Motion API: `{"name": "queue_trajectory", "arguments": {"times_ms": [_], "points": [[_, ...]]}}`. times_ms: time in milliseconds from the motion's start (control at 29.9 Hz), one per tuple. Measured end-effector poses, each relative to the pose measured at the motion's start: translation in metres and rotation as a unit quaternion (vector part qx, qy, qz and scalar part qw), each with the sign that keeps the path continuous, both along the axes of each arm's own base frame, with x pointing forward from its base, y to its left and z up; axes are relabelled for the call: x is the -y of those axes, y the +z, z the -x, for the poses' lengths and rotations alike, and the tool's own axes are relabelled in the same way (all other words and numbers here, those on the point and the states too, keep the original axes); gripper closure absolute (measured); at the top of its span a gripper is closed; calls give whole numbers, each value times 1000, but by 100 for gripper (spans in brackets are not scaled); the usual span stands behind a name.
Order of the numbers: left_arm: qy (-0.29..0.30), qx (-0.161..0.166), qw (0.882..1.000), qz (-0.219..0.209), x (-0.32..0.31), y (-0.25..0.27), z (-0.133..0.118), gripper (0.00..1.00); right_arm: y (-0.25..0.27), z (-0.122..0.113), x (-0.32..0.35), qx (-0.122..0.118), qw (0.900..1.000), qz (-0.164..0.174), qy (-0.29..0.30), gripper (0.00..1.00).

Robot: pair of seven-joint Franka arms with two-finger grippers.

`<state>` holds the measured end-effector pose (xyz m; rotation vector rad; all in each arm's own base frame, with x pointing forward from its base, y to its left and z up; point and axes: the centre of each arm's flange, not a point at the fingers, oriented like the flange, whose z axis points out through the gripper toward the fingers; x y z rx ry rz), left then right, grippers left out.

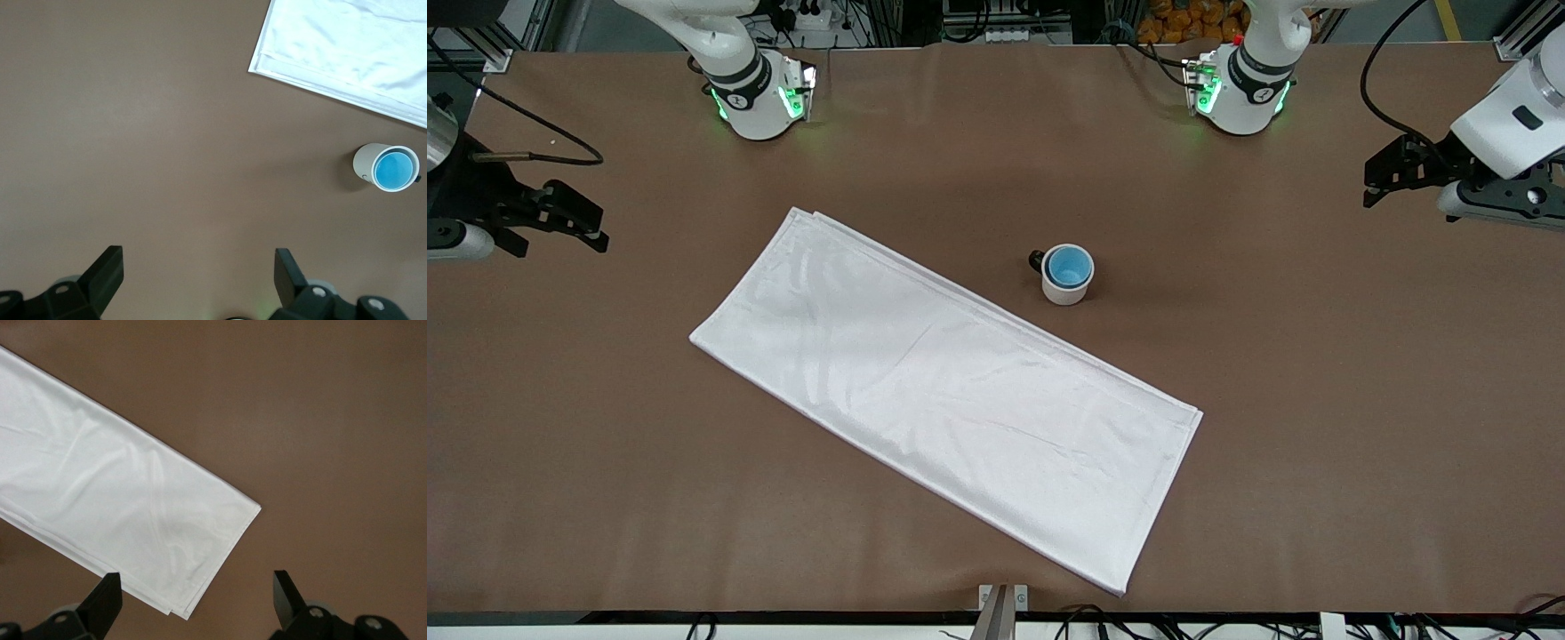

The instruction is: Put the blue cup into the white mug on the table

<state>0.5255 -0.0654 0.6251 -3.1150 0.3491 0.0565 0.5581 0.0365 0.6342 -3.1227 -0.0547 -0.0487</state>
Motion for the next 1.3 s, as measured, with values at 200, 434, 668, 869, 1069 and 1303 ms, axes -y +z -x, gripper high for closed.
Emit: {"name": "queue_trajectory", "arguments": {"times_ms": [200, 434, 668, 869, 1069, 1303], "points": [[-1, -5, 1000, 0, 2, -5, -3, 0, -5, 1, 0, -12, 1000, 1, 0, 0], [-3, -6, 1000, 0, 4, -7, -3, 0, -9, 3, 0, -22, 1000, 1, 0, 0], [-3, -1, 1000, 0, 4, -6, -5, 0, -11, 3, 0, -24, 1000, 1, 0, 0], [19, 23, 1000, 3, 5, -4, -12, 0, -12, 3, 0, -24, 1000, 1, 0, 0], [32, 30, 999, 4, 5, -3, -14, 0, -12, 3, 0, -24, 1000, 1, 1, 0], [34, 31, 999, 4, 5, -2, -14, 0, -12, 3, 0, -24, 1000, 1, 1, 0]]}}
